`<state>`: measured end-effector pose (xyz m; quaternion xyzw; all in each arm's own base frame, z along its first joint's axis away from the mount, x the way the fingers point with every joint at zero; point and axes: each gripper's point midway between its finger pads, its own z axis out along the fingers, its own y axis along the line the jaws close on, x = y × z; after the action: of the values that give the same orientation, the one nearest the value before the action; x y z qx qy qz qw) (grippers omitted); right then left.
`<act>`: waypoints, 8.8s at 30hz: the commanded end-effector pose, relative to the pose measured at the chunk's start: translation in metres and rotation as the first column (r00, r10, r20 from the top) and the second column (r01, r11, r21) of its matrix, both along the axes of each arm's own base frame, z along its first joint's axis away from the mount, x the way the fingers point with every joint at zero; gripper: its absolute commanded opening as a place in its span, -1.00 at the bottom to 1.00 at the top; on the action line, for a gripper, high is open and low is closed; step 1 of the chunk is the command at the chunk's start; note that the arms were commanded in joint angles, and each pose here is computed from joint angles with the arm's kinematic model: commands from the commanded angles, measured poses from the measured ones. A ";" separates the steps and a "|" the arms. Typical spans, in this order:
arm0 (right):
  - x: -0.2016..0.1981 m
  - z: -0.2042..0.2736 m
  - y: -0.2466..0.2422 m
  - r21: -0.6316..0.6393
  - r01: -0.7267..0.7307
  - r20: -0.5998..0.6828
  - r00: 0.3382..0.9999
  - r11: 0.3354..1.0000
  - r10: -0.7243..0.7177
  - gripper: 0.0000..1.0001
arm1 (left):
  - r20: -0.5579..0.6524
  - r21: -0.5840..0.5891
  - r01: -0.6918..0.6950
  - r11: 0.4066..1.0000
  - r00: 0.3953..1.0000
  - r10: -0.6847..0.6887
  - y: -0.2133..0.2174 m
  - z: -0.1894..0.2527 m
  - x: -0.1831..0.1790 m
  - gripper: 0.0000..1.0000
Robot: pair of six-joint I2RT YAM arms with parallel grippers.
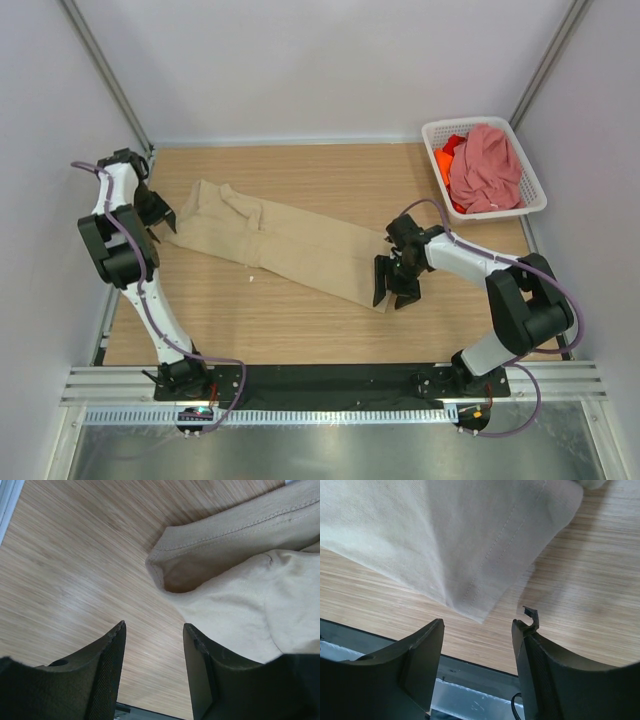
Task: Fold and stack the t-shirts
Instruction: Fold the tshirt
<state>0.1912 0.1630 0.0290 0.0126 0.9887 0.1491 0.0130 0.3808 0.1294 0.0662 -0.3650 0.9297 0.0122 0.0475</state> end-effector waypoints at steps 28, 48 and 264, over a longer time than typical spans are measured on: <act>0.000 -0.014 0.014 0.030 0.042 -0.023 0.999 0.999 -0.042 -0.15 | 0.009 -0.036 -0.038 0.999 0.999 0.038 0.001 -0.036 0.021 -0.35; -0.037 -0.024 -0.025 -0.122 0.077 -0.069 0.994 0.990 -0.085 -0.98 | -0.007 0.042 -0.125 0.991 0.992 0.125 0.011 -0.027 -0.026 -0.99; 0.188 0.138 0.267 0.421 -0.341 0.370 0.911 0.841 0.185 0.03 | 0.275 -0.399 -0.113 0.910 0.932 0.236 -0.093 0.037 -0.099 0.05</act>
<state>0.3808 0.4580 0.0869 -0.1121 0.9092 0.3925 0.0820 0.2978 0.0221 0.1020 -0.4405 0.8609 -0.2244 0.1203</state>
